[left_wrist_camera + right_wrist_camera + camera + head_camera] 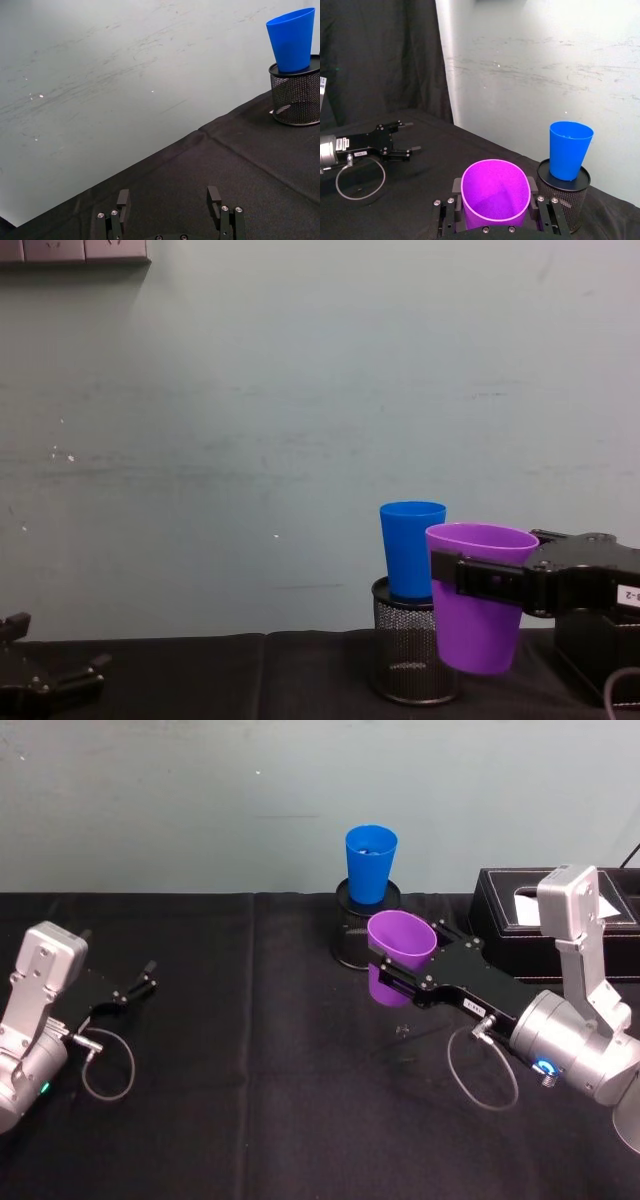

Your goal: Pick up one cup with a gripper and tap it against the other cup.

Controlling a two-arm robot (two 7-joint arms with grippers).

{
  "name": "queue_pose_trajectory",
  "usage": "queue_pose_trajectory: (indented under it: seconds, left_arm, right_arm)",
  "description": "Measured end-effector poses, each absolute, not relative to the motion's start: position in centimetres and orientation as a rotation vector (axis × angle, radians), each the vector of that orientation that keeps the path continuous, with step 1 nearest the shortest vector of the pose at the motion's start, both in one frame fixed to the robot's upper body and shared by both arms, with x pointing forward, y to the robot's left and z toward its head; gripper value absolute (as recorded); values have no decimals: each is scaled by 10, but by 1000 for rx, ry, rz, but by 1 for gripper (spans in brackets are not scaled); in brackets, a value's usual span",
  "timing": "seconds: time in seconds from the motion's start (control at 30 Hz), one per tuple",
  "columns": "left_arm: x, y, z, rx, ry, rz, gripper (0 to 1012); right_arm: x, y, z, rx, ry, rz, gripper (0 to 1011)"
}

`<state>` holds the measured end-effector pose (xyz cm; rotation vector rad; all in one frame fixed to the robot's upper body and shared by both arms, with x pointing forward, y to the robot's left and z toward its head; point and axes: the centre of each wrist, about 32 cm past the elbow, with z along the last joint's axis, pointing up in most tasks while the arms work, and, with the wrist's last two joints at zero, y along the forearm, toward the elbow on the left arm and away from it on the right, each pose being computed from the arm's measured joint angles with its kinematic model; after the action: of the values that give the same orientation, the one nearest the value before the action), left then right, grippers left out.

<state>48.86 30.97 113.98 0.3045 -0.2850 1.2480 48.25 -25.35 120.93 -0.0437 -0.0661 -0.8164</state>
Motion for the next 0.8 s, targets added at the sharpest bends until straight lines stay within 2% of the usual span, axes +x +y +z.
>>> queue_pose_trajectory:
  seconds: [0.8]
  left_arm:
    - [489, 310, 1140, 304, -285, 1248, 1000]
  right_arm:
    - [482, -253, 1209, -42, -66, -816, 731]
